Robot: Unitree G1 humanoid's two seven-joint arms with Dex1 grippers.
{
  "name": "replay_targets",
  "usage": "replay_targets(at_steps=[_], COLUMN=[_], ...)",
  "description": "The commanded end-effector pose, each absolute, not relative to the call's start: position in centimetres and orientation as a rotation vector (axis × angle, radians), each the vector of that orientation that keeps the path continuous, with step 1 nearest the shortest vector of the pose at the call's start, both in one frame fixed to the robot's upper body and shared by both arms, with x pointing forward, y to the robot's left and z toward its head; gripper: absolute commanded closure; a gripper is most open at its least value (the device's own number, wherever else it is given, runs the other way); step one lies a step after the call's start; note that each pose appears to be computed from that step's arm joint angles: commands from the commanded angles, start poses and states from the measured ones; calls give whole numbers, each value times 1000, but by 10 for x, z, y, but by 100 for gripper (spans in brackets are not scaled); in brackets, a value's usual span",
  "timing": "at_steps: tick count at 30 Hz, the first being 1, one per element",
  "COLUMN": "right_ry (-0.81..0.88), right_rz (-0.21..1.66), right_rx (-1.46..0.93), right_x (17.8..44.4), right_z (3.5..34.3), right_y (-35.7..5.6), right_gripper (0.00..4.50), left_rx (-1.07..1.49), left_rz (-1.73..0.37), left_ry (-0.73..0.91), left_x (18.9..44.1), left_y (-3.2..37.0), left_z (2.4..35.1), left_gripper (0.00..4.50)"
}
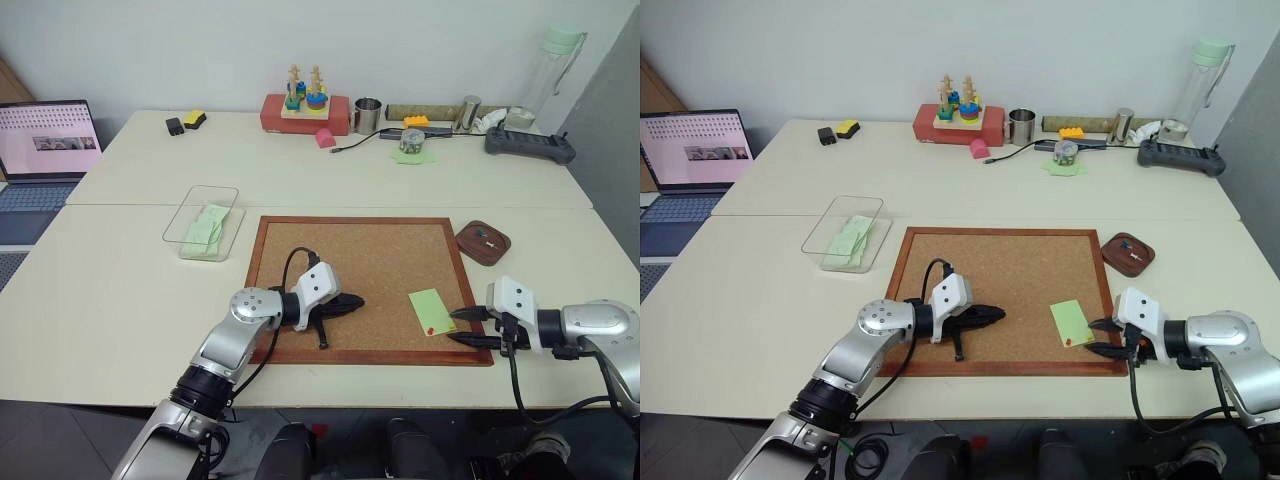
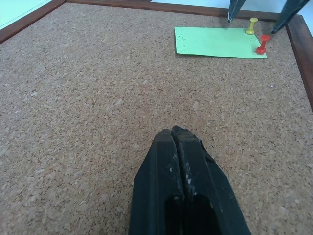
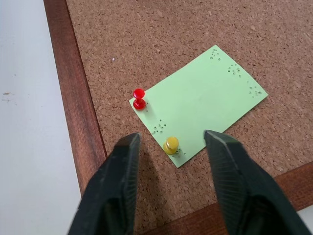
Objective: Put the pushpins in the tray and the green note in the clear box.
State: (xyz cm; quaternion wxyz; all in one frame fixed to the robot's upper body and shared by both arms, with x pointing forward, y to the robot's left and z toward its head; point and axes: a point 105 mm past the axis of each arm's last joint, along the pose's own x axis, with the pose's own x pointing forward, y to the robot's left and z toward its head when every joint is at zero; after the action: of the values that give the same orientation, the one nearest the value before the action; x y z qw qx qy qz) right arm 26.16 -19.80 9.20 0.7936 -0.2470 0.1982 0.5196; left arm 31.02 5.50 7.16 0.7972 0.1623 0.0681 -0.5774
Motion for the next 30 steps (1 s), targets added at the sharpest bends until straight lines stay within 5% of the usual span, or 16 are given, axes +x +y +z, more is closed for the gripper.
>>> replay_targets(at_steps=[1,5,24,30], right_ry=[393,393,274,183], right_rz=[1114,1115,953,576], right_rx=[-549,-546,-281,-267], right_x=[263,263,287,343], right_z=[97,97,159,165], right_y=[-197,-197,-216,-245], right_gripper=[354,442,442,442], left_rx=[366,368,378,376], left_rz=[-1231,-1232,-1203,-1209], left_ry=[201,202,207,207], left_x=[309,309,313,312], left_y=[59,60,62,60], left_z=[60,59,57,57], left_gripper=[450,450,450,450])
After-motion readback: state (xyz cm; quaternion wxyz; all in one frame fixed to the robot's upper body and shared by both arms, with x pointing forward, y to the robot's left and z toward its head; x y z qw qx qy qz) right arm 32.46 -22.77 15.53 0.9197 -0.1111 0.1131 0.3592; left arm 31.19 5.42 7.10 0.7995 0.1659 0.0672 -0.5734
